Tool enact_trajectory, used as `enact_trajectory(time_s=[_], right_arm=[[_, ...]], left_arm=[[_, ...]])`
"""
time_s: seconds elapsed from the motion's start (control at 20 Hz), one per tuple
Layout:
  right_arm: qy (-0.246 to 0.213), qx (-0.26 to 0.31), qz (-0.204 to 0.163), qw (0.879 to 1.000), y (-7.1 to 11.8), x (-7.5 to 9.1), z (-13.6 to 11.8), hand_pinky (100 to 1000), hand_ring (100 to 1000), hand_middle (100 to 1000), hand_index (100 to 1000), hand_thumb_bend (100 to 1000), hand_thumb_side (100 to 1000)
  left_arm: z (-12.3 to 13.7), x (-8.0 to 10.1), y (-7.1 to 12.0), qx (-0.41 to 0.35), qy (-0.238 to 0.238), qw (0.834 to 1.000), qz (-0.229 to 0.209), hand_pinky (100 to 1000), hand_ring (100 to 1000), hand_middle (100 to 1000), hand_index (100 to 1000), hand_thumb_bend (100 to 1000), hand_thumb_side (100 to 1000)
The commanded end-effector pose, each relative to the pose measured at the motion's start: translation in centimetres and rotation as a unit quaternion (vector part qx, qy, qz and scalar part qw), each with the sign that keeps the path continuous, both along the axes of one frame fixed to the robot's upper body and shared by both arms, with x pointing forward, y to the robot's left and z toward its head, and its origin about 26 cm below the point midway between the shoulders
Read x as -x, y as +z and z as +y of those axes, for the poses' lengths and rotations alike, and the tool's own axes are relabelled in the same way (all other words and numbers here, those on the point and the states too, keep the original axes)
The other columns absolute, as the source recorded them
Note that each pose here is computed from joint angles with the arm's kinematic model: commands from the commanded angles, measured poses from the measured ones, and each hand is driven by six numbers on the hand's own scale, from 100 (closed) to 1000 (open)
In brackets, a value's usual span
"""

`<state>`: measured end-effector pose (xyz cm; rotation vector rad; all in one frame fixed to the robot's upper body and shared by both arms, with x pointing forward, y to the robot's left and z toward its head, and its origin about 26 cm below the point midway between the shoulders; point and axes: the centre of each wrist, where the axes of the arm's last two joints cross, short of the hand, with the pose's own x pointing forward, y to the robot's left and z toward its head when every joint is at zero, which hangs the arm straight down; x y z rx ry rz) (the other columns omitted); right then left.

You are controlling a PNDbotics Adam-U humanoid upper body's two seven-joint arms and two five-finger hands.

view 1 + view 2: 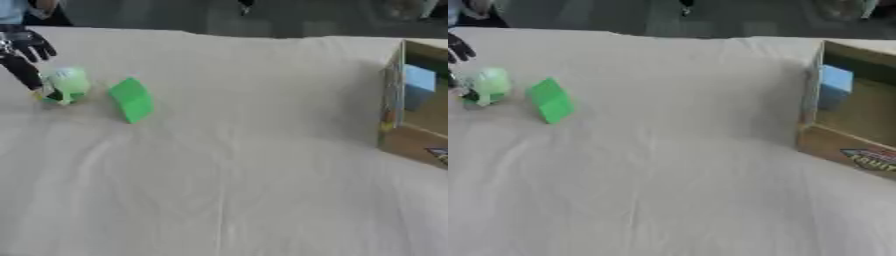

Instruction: Pick up the objects with one hand, pass them to the other hand, and then place them into the box on the other side of the table.

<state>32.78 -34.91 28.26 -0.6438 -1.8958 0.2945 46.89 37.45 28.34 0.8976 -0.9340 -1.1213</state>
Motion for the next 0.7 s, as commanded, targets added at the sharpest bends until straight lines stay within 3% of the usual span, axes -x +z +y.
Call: enact_trajectory(time_s=[0.05,0.35,0.7], right_arm=[[-0.001,0.011,-0.022,1.0,1.27,0.42,0.23,994,998,854,946,106,443],[0.002,0.013,-0.025,1.0,1.22,0.56,0.47,993,996,852,944,107,447],[0.003,0.014,-0.027,1.0,1.18,0.58,0.73,993,995,851,946,109,451]], left_arm=[[0.58,0.19,1.75,-0.006,0.019,0.999,-0.027,802,822,769,848,681,100],[0.87,0.03,1.83,-0.019,0.044,0.998,-0.048,806,827,774,853,704,100],[1.21,-0.15,1.65,-0.04,0.069,0.996,-0.036,809,831,777,849,715,100]])
